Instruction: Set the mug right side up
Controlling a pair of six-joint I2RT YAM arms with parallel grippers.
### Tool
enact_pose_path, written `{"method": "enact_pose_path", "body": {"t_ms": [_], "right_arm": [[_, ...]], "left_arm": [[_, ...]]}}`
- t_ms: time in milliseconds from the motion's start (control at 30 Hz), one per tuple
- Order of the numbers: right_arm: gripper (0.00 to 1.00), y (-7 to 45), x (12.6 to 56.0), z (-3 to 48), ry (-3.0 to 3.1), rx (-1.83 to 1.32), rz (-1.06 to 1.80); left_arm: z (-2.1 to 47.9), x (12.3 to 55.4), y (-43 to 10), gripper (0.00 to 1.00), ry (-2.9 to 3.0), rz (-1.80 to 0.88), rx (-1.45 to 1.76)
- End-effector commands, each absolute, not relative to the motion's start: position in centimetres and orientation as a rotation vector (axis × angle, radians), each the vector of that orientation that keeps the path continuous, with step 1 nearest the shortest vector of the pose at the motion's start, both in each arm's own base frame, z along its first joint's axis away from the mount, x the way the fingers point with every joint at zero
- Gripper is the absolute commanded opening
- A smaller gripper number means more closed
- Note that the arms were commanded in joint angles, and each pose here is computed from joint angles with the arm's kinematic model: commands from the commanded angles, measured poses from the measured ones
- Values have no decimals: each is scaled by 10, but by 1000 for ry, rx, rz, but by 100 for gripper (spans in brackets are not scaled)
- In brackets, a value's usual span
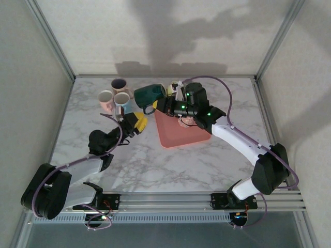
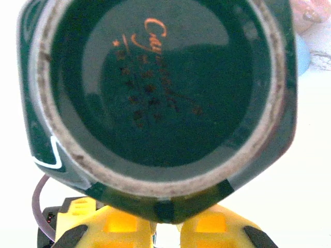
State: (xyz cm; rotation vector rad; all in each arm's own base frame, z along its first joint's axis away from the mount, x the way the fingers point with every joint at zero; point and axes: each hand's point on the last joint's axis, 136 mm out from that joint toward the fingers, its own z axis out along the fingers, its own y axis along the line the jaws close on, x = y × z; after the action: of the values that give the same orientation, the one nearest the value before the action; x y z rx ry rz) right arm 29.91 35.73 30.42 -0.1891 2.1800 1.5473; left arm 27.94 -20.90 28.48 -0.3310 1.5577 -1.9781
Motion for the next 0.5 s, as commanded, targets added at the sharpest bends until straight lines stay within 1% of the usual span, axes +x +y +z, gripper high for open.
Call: {"method": "enact_pose_path", "body": {"t_ms": [0, 300, 467], "right_arm": [[0, 356, 286, 367, 1942, -283, 1673], [0, 355, 280, 375, 1912, -284, 1706], [0, 358, 277, 373, 1921, -297, 1726]], "left_arm": [[324, 275, -209, 61, 1422, -2005, -225], [313, 284, -215, 60, 1456, -2033, -269], [317, 288, -217, 55, 1436, -2050, -259]]}}
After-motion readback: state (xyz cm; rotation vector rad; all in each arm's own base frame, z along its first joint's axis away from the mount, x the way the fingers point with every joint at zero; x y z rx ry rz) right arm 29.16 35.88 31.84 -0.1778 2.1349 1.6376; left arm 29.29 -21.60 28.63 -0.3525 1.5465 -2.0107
